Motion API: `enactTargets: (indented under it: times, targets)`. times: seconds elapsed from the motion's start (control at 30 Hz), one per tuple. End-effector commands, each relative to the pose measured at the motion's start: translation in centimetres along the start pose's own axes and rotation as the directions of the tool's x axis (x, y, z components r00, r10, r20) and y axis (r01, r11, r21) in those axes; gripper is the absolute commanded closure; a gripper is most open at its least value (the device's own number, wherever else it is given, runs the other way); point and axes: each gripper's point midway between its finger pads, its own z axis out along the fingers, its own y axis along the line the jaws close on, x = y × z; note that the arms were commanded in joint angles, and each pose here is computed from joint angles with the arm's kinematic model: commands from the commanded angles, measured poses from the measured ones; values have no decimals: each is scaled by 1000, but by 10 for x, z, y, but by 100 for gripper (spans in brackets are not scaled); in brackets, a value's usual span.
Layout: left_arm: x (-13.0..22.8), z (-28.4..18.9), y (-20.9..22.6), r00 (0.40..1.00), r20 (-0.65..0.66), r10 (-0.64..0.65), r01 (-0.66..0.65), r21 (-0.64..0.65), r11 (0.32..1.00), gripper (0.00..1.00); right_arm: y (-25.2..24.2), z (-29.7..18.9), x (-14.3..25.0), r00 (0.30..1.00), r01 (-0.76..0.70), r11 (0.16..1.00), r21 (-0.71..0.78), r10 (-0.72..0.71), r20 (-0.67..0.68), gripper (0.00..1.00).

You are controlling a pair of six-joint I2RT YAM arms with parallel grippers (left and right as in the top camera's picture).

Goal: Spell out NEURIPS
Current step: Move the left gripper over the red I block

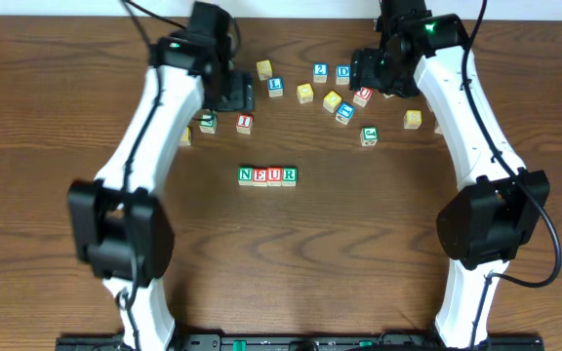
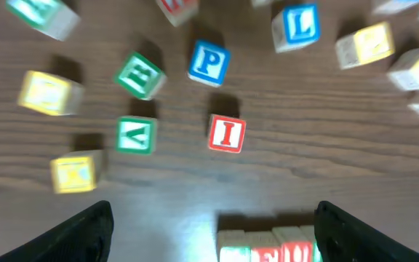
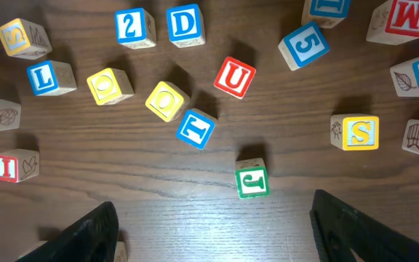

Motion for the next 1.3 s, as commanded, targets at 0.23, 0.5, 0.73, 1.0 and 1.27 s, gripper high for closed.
enactTargets:
  times: [0.23,0.5,0.73,1.0,1.27]
  targets:
    - [26,65,-7,990,-139,2,-5,-22,1000,19,-16,1,-2,999,-30,999,22,30,-11,19]
    - [26,80,-8,990,-143,4,-8,-23,1000,20,-17,1,-2,1000,-27,999,29,28,-10,18]
    - [30,95,-12,987,-157,15,-18,-22,1000,19,-17,1,-2,1000,-15,999,29,15,-10,17]
    - [24,104,-21,991,-127,32,-34,-9,999,19,-18,1,0,1000,-12,999,33,13,-20,17]
    - [22,107,-22,993,-110,34,-35,-4,999,19,-20,0,1,1000,-12,999,44,13,-21,16]
